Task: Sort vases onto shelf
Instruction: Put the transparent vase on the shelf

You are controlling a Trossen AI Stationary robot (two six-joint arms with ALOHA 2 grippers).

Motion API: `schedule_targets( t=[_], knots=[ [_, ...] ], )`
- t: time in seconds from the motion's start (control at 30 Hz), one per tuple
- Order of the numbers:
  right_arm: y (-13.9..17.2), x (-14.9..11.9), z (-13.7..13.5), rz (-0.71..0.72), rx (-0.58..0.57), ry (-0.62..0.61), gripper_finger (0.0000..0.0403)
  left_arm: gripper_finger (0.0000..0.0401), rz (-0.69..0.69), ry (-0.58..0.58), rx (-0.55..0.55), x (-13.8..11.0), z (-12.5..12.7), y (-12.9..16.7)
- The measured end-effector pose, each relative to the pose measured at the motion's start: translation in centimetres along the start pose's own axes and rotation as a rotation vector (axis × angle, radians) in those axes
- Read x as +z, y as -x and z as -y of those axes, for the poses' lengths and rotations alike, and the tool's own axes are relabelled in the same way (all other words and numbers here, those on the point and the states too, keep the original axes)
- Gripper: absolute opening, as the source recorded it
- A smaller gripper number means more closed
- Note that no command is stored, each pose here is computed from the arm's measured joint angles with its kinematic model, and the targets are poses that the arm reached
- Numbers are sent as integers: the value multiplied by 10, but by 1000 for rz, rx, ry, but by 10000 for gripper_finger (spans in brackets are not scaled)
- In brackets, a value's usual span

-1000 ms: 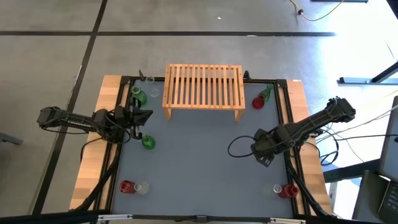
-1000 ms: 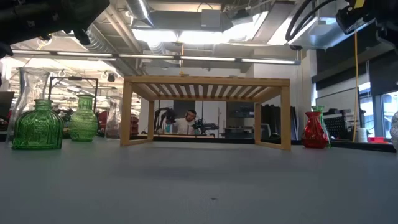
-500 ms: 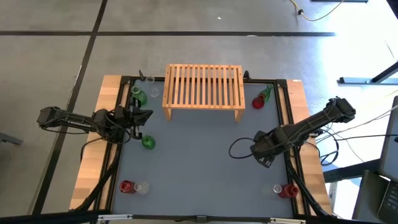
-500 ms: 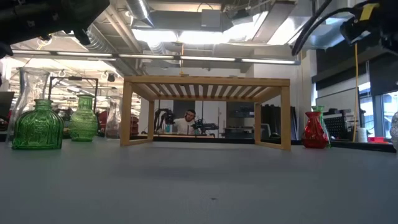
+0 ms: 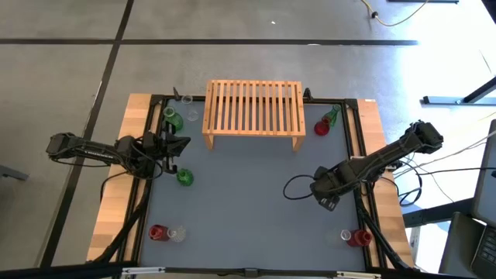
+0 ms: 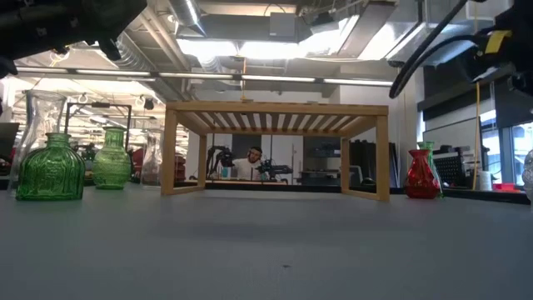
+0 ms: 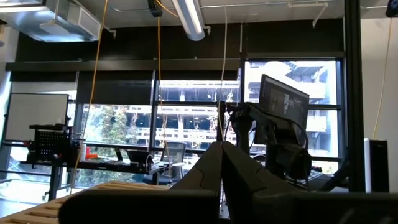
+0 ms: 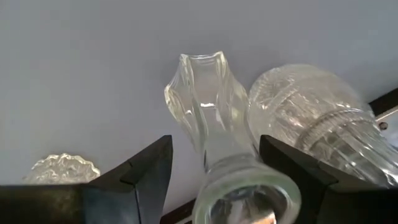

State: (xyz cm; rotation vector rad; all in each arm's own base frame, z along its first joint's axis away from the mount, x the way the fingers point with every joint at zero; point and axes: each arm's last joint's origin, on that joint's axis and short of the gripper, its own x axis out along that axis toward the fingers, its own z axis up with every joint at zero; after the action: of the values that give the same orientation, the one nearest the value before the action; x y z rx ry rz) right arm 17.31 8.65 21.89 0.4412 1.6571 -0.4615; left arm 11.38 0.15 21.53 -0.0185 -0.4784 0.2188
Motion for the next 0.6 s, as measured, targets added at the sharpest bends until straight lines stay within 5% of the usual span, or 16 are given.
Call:
schedule_targets(
  t=[0.3, 0.6],
  knots=[
    [-5, 1, 2, 49, -39, 16, 229, 2, 0, -1, 0, 0, 0, 0],
    [-5, 1, 2, 32, -26, 30, 156, 2, 0, 0, 0, 0, 0, 0]
  ],
)
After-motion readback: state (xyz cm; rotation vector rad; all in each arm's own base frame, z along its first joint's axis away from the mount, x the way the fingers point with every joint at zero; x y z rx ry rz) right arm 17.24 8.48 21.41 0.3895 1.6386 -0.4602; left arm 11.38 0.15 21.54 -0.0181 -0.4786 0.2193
